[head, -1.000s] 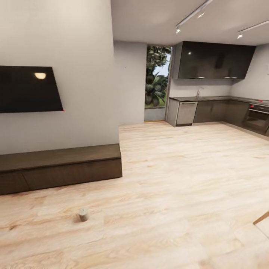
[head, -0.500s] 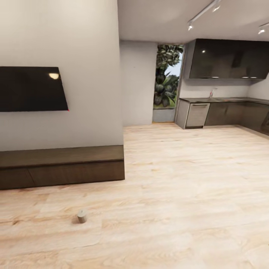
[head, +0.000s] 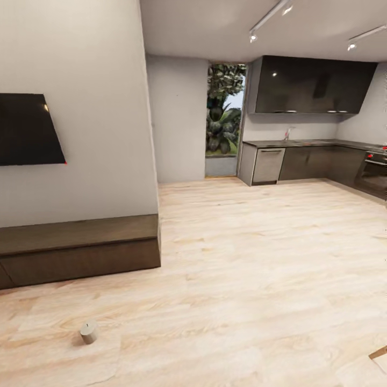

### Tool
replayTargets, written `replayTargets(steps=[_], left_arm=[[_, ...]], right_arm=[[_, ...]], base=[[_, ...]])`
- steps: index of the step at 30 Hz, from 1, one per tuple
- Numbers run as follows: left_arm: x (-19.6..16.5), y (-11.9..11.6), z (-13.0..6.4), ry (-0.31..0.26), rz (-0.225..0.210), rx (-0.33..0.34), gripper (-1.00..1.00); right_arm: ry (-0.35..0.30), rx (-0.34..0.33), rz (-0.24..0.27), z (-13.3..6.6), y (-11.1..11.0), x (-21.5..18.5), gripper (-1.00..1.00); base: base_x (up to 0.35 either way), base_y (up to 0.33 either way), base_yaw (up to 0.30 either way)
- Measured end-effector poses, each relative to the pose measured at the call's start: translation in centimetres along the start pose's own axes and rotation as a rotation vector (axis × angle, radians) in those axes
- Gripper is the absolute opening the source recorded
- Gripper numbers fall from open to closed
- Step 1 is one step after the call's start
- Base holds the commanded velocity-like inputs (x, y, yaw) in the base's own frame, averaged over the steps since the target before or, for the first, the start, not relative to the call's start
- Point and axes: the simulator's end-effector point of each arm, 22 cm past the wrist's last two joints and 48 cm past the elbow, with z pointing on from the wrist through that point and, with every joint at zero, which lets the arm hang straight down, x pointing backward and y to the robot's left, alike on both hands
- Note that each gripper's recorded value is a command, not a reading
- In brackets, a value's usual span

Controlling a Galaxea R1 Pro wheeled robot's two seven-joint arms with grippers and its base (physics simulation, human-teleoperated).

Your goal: Place each of the two pumpkins and all three candles from the living room inside a cabinet in the living room (use any cabinet), then make sure every cabinet is closed, and position the cauldron so it is next to a table in the living room.

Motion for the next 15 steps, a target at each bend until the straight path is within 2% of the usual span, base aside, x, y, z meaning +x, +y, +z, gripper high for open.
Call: replayTargets(steps=[5,9,15], left_arm=[[0.02,0.00,-0.01,0.000,0.000,0.000,1.00],[0.02,0.00,-0.01,0.000,0.000,0.000,1.00],[0.00,0.01,0.00,0.000,-0.001,0.000,1.00]], right_arm=[[0.000,0.000,0.000,0.00,0.00,0.00,1.00],[0.000,0.000,0.000,0.00,0.01,0.00,1.00],[0.000,0.000,0.000,0.00,0.01,0.00,1.00]], base=[[0.296,-0.170,-0.039],[0.328,-0.062,-0.006],[0.296,0.118,-0.001]])
